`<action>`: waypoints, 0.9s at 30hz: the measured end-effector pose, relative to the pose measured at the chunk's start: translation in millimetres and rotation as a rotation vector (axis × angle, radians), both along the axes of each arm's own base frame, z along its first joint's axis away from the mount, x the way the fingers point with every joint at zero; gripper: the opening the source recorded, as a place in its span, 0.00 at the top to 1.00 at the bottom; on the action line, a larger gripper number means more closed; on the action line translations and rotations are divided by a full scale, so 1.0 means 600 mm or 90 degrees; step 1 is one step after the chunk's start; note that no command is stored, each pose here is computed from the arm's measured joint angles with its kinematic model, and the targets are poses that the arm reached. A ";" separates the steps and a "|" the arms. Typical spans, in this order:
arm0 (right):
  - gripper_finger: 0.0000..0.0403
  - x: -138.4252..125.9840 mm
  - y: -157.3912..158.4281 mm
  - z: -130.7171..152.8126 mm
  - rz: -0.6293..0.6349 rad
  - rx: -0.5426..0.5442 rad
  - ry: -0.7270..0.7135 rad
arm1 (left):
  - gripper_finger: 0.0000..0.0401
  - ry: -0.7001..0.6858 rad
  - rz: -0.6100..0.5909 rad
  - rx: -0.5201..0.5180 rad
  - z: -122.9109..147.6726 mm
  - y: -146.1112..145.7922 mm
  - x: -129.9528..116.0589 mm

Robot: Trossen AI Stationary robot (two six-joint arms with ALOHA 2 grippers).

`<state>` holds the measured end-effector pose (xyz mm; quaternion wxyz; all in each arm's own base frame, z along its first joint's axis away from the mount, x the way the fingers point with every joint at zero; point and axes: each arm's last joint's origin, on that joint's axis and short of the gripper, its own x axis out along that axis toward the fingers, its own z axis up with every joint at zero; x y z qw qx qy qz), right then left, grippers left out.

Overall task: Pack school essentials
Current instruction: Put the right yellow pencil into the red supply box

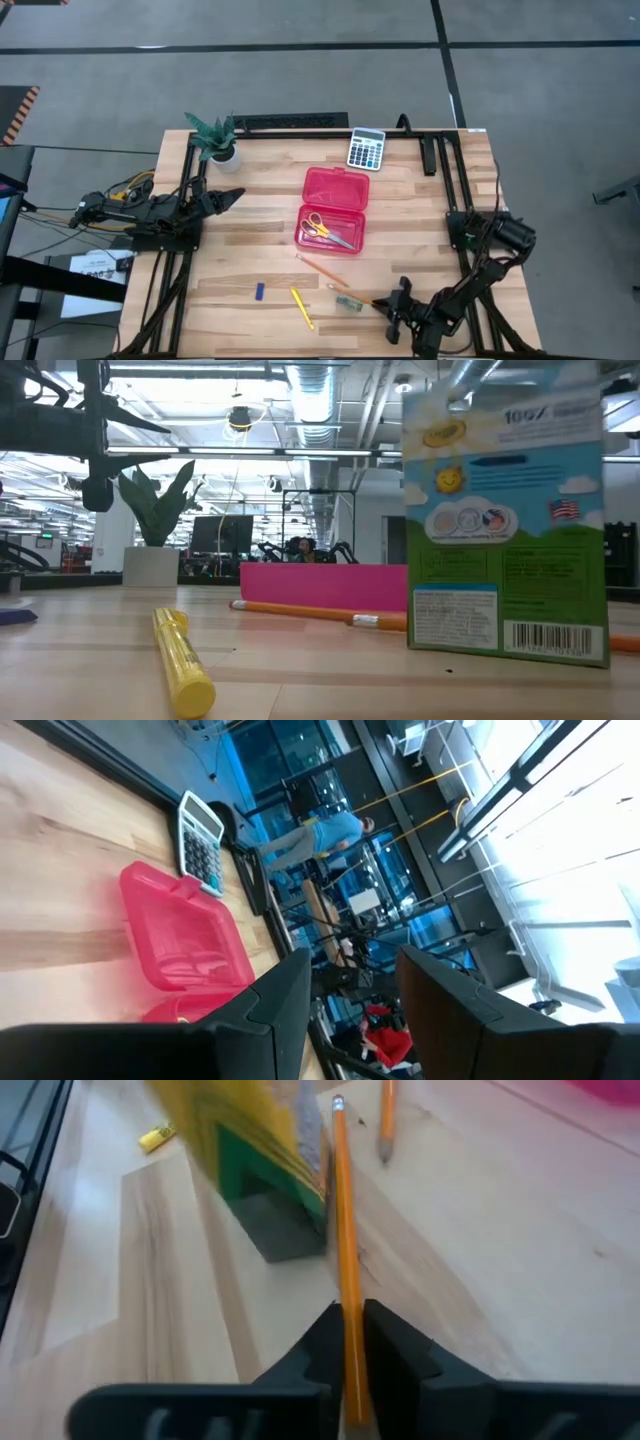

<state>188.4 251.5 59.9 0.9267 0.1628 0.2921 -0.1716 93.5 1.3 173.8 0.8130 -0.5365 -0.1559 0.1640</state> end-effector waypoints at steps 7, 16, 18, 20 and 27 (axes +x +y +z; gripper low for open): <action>0.97 0.004 -0.012 0.013 -0.008 -0.014 0.025 | 0.66 0.000 0.001 0.000 0.000 0.000 0.000; 0.98 0.015 -0.032 0.033 -0.028 -0.024 0.030 | 0.66 0.001 0.001 0.003 0.000 0.000 0.000; 0.98 0.019 -0.037 0.044 -0.030 -0.026 0.028 | 0.66 0.002 0.001 0.004 0.000 0.000 0.000; 0.98 0.021 -0.047 0.054 -0.030 -0.039 0.034 | 0.66 0.002 0.001 0.004 0.000 0.000 0.000; 0.98 0.029 -0.063 0.112 -0.015 -0.055 0.012 | 0.66 0.002 0.001 0.004 0.000 0.000 0.000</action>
